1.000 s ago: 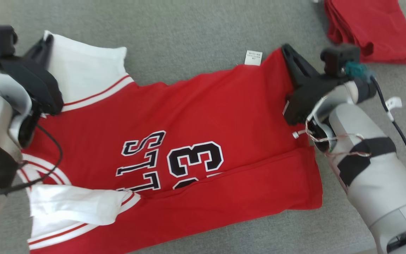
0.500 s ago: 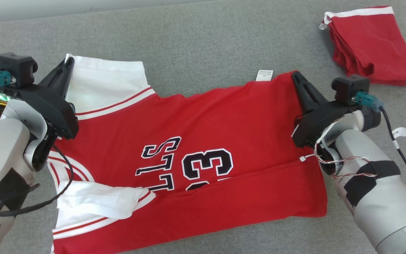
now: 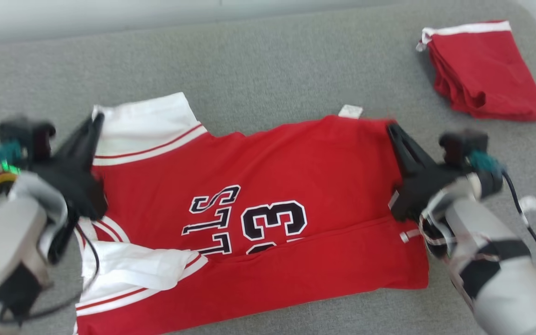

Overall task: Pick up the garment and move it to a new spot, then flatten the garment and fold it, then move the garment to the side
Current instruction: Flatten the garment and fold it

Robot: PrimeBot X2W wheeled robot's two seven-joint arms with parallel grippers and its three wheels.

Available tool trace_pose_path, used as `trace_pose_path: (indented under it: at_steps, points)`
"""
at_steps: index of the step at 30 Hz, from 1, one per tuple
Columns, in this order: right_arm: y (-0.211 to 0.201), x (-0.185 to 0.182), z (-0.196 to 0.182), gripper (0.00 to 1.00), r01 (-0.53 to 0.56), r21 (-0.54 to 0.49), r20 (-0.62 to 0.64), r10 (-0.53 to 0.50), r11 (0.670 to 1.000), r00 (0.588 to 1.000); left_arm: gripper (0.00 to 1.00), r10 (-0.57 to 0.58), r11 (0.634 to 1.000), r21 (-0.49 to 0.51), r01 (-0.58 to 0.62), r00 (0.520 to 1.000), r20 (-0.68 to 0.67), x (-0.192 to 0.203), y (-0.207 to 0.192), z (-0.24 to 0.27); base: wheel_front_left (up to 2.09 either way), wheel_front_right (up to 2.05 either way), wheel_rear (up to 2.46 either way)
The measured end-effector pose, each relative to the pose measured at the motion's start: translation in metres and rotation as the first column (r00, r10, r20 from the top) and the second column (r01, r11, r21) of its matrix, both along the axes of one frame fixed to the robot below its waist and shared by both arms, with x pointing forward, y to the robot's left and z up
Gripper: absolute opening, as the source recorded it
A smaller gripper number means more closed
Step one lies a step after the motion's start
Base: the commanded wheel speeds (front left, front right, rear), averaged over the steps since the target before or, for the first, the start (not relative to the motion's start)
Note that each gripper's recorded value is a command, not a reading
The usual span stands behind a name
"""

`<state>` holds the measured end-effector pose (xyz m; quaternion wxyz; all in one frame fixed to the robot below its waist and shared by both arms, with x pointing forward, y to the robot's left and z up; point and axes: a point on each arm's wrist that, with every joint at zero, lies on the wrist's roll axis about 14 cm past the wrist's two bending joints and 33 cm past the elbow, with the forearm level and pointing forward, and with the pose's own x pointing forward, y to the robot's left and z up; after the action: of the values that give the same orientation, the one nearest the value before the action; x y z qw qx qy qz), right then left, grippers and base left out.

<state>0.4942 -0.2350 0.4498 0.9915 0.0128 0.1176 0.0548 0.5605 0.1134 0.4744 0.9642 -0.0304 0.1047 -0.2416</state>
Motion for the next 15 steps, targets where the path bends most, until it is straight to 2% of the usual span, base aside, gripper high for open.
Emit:
trace_pose_path:
  at_steps: [10,15]
  points:
    - [-0.015,-0.040,-0.003,0.00,0.045,0.066,0.014,-0.046,0.997,0.999,0.00,0.038,0.996,-0.082,-0.037,0.999,0.009,-0.064,0.006,0.003,0.00,0.00,0.00]
    - [-0.018,-0.055,-0.001,0.00,0.063,0.112,0.028,-0.067,0.992,0.997,0.00,0.100,0.987,-0.127,-0.094,0.994,0.042,-0.096,0.015,0.016,0.00,0.00,0.00]
